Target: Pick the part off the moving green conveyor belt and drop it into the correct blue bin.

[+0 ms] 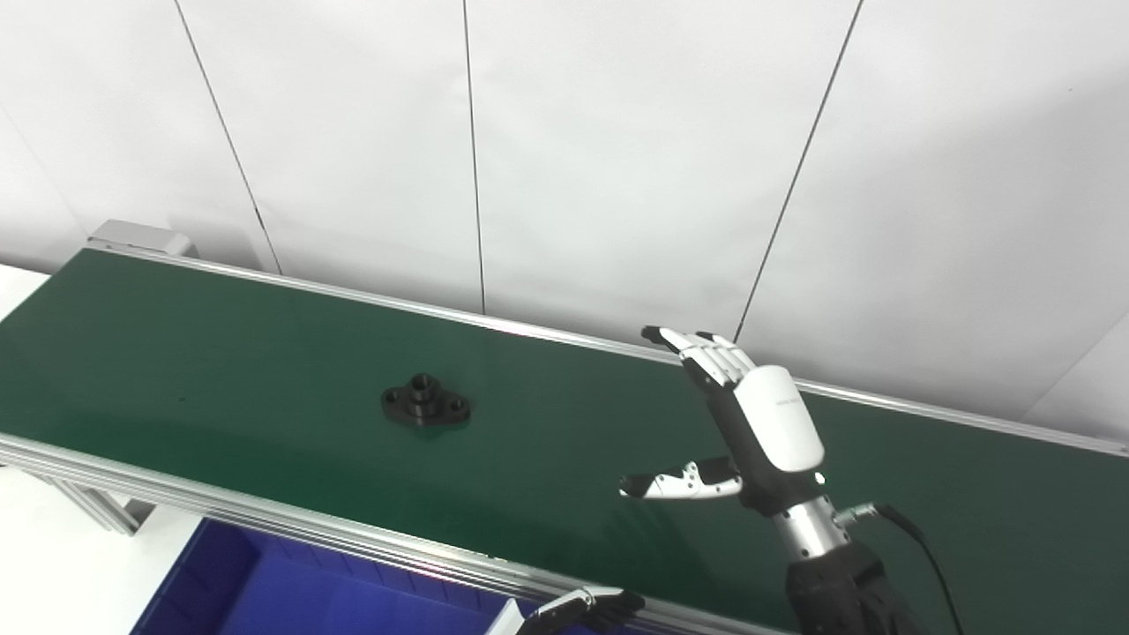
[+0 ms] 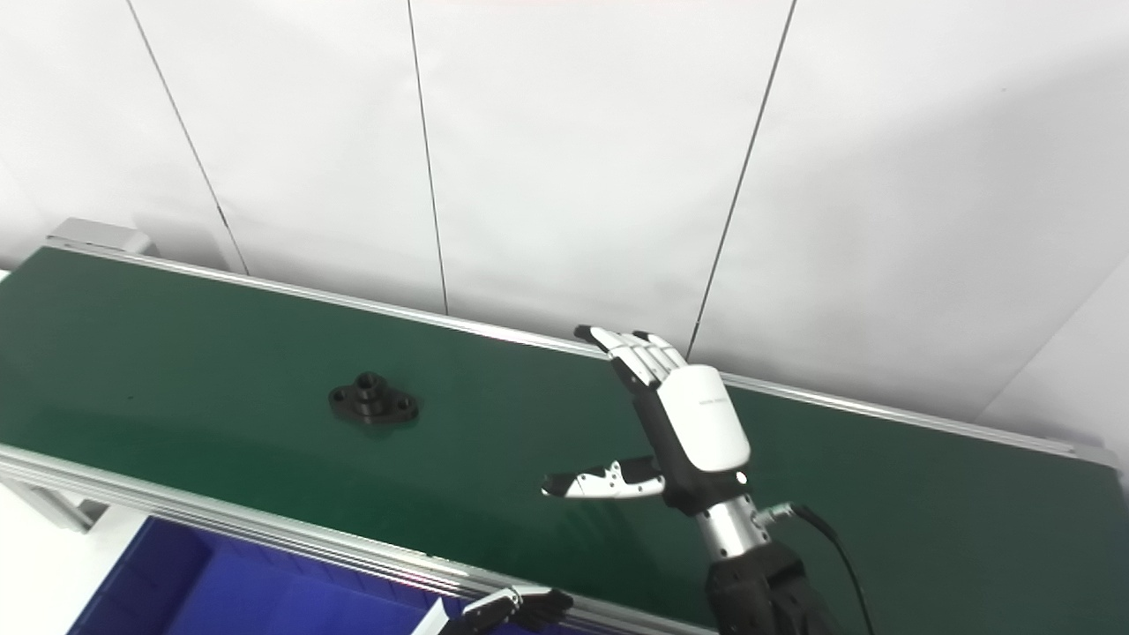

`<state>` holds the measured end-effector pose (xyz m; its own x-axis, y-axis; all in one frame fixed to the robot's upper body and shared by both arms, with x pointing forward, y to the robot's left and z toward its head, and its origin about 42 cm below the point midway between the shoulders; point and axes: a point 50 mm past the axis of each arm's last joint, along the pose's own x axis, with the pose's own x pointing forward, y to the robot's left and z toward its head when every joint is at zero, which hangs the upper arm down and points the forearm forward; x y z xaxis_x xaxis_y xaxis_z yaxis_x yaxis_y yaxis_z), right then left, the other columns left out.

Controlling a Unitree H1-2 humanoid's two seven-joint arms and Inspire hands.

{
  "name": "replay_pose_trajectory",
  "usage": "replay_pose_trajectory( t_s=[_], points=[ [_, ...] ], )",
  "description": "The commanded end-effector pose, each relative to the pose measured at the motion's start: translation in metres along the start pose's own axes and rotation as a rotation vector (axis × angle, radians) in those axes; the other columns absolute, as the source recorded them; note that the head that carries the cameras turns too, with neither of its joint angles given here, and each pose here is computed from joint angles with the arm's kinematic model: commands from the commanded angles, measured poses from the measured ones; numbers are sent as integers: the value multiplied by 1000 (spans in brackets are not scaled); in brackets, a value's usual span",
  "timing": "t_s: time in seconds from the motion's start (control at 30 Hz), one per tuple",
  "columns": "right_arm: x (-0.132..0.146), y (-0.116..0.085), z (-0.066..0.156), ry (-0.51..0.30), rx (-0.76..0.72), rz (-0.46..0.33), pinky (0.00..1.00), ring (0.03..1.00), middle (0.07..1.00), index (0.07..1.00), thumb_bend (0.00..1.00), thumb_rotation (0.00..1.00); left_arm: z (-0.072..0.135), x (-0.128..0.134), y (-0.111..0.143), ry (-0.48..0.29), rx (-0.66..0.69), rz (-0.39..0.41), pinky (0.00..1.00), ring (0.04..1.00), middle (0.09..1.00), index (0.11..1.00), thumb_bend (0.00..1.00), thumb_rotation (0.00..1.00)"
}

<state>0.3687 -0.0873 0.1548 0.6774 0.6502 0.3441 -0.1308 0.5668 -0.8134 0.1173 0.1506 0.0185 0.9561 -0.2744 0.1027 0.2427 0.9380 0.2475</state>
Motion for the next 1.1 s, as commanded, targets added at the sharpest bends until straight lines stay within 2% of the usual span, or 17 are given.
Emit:
replay_pose_trajectory(
  t_s=[0.0,0.57,0.83,1.07],
  points=[
    [24,-8,13,-47,-13,-28,868,835,838,869,951,786,5,4,-2,-35,-31,14,681,726,748,750,892,754],
    [67,28,9,-21,-53,90,864,829,829,847,948,765,7,8,-7,-26,-57,13,686,722,744,740,913,740],
    [90,36,3,-14,-74,142,857,830,829,849,930,746,8,7,-11,-23,-68,18,691,721,743,741,925,742],
    [108,47,16,-1,-108,200,850,842,837,859,928,757,10,5,-13,-34,-62,23,684,718,746,747,913,752]
  ],
)
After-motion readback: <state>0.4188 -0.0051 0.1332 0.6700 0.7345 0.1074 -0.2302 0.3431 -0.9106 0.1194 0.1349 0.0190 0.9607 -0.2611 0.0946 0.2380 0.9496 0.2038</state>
